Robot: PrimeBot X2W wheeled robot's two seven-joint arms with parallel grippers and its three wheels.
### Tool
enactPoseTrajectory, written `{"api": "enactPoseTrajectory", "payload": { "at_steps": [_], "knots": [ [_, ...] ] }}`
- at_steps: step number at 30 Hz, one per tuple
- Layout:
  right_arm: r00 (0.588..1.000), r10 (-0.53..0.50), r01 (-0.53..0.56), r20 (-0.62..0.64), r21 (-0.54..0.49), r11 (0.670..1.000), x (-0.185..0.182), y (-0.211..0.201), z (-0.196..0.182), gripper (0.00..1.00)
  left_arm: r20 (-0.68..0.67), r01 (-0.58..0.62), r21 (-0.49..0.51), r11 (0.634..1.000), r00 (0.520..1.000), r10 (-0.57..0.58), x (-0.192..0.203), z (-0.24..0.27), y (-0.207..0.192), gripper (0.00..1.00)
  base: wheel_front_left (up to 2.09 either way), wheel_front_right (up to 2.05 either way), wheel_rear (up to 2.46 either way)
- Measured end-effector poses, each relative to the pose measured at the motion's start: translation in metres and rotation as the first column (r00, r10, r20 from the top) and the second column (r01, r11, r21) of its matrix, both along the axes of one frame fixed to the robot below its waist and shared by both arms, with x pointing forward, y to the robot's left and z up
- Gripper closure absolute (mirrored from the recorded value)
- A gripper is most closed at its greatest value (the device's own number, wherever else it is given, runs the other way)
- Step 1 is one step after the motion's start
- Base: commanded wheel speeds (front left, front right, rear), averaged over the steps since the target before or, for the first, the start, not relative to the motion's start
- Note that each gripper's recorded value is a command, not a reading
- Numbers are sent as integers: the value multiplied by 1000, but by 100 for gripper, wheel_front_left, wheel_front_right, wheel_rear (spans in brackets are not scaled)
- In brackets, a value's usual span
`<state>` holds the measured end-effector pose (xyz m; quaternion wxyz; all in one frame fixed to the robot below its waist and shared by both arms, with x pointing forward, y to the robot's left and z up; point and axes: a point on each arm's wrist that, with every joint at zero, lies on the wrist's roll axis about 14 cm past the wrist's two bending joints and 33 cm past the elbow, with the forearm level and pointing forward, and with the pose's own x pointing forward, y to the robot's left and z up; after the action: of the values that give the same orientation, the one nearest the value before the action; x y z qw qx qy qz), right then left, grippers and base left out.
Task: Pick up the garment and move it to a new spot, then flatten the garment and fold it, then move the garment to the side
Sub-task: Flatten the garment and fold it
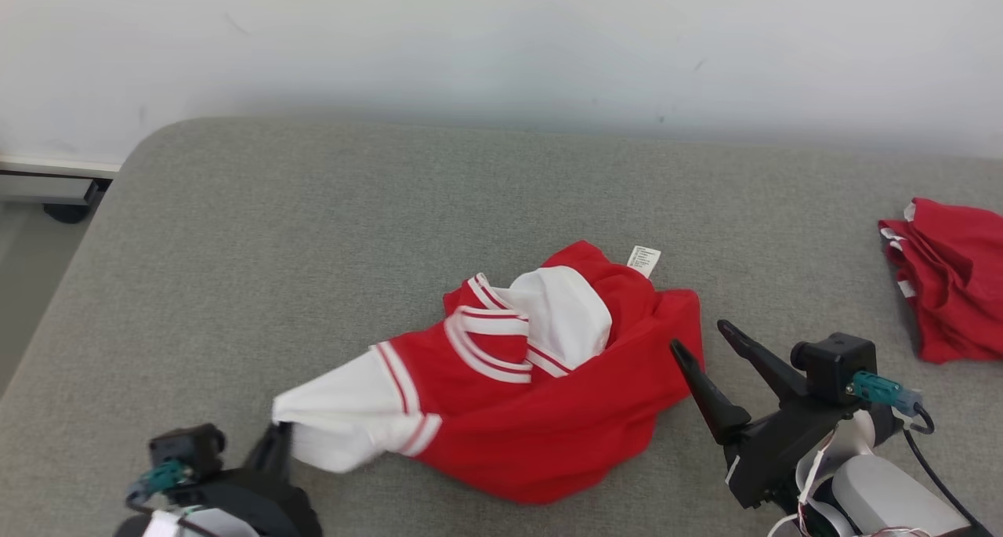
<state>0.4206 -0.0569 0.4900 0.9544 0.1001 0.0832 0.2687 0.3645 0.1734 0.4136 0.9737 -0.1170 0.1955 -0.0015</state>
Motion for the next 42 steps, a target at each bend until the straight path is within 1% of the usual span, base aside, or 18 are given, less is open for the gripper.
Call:
{"api": "enactPoseTrajectory", "payload": {
  "at_steps": [3,5,10,13,16,18,21,27,28,29,39,42],
  "knots": [
    [1000,-16,16,-7,-9,1000,0,-2,-4,0,68,-65,43,997,996,62,0,15,26,100,0,0,0],
    [999,-31,30,-18,-21,999,0,-4,-8,0,109,-95,56,994,990,89,-4,23,34,100,0,0,0],
    [998,-47,45,-42,-53,998,1,-5,-17,0,107,-118,43,992,988,113,-21,20,36,100,0,0,0],
    [997,-36,31,-67,-77,997,0,0,-24,0,103,-171,49,984,981,165,-34,15,48,100,0,0,0],
    [997,-47,41,-69,-86,995,2,-1,-24,0,106,-229,58,972,969,222,-45,13,67,100,0,0,0],
    [995,-62,54,-77,-98,994,3,-5,-27,0,117,-249,67,966,964,240,-49,16,75,100,0,0,0],
    [994,-64,54,-91,-112,992,5,-7,-31,0,133,-259,42,965,959,251,-49,21,72,100,0,0,0],
    [988,-49,35,-147,-98,995,0,0,-39,0,148,-241,-11,971,959,240,-44,27,53,100,0,0,0],
    [986,-48,33,-159,-100,994,-1,0,-42,0,142,-239,-13,971,961,239,-43,26,53,45,0,0,0],
    [986,-46,31,-161,-99,995,-1,1,-43,0,149,-239,-14,971,960,239,-42,28,53,0,0,0,0],
    [978,-51,30,-200,-110,993,-2,-5,-52,0,206,-225,12,974,954,218,-35,44,54,0,0,0,0],
    [975,-48,25,-217,-106,994,0,-4,-54,0,177,-220,17,975,961,213,-35,38,54,0,0,0,0]
  ]
}}
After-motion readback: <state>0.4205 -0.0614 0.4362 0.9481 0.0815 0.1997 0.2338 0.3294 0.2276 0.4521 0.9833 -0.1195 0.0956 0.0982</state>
